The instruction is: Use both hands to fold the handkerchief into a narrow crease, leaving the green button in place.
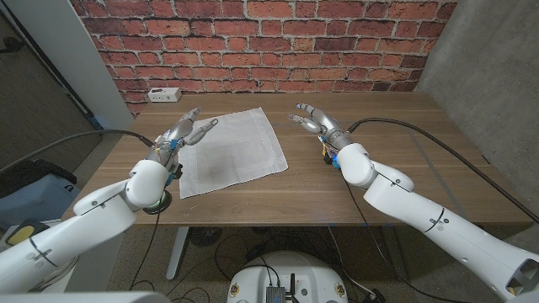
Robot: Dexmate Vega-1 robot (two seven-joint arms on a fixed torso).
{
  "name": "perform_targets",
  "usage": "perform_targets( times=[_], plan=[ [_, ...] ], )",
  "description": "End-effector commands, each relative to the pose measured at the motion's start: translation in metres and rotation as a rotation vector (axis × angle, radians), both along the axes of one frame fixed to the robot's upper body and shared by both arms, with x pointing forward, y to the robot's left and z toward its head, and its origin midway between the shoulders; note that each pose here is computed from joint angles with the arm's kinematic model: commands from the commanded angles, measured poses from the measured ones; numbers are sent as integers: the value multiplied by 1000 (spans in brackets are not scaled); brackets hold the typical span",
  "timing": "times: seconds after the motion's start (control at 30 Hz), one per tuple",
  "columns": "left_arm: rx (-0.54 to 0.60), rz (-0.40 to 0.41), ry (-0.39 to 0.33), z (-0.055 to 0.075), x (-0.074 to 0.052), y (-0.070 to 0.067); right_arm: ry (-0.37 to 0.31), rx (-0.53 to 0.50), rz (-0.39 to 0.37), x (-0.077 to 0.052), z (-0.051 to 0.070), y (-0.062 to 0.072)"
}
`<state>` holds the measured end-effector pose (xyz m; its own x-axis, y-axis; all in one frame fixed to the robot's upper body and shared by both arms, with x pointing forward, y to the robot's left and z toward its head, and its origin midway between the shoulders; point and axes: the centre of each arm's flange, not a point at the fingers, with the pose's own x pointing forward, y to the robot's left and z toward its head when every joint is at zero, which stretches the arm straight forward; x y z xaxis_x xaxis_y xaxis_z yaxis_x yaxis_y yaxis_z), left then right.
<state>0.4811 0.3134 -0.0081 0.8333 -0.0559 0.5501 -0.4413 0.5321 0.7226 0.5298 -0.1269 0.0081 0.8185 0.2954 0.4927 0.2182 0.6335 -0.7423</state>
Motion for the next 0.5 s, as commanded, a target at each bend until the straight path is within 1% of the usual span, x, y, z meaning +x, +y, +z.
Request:
perform_targets(
  times=[0.03, 0.07, 0.13, 0.5],
  plan=[
    [72, 145, -28, -7, -21, -2, -21, -88, -51, -11, -1, 13],
    [80, 158, -35, -9, -26, -1, -23, -100, -55, -12, -2, 15],
    [83, 169, -32, -11, -29, -1, -23, -107, -54, -13, -2, 17],
    [98, 221, -33, -22, -42, 0, -15, -169, -59, -19, -6, 31]
  ],
)
